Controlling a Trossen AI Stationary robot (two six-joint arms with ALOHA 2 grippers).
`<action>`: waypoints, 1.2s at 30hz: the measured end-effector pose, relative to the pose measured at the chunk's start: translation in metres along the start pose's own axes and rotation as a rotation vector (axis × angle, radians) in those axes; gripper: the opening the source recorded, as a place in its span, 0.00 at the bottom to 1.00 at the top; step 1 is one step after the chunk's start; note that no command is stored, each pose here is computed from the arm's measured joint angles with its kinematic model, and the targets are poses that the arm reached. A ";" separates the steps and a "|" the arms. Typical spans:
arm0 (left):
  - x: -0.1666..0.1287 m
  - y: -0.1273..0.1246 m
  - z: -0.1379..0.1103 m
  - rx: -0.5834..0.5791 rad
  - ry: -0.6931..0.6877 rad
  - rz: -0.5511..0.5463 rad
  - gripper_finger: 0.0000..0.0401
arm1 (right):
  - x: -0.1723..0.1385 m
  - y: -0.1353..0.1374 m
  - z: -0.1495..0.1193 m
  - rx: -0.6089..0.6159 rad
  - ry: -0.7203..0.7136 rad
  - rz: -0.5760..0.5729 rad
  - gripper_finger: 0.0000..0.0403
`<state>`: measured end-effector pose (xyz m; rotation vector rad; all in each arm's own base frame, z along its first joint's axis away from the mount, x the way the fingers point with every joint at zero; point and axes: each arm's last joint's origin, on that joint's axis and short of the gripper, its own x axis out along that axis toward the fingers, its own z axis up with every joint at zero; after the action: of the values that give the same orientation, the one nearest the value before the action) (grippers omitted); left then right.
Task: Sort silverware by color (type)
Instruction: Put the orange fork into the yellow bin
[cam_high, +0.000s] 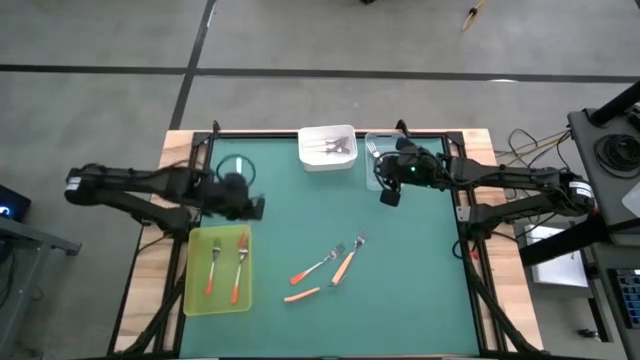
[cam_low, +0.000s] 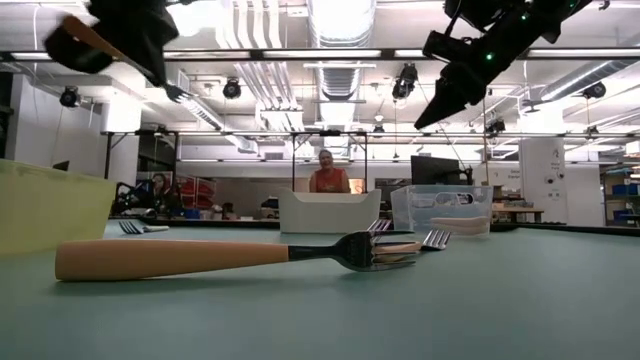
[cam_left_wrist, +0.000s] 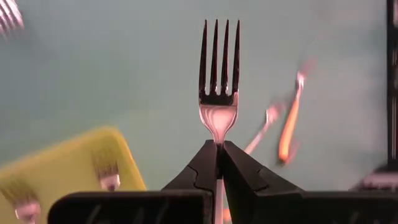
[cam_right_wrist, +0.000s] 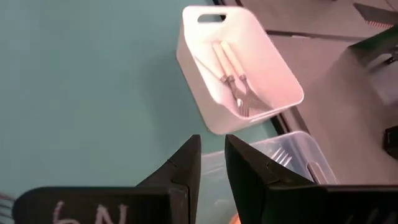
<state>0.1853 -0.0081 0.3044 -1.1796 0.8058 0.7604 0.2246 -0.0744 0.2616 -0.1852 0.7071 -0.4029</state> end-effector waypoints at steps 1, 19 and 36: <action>0.000 -0.001 -0.008 0.012 0.018 0.003 0.00 | 0.000 0.000 0.001 0.002 -0.008 -0.001 0.16; 0.009 0.019 -0.118 -0.008 0.046 0.296 0.00 | 0.000 -0.001 0.002 0.057 -0.019 -0.004 0.16; 0.031 0.025 -0.126 -0.048 -0.010 0.396 0.00 | 0.000 -0.001 0.005 0.013 -0.041 -0.009 0.16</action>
<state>0.1624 -0.1230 0.2427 -1.0688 1.0329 1.1141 0.2270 -0.0752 0.2658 -0.1842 0.6632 -0.4114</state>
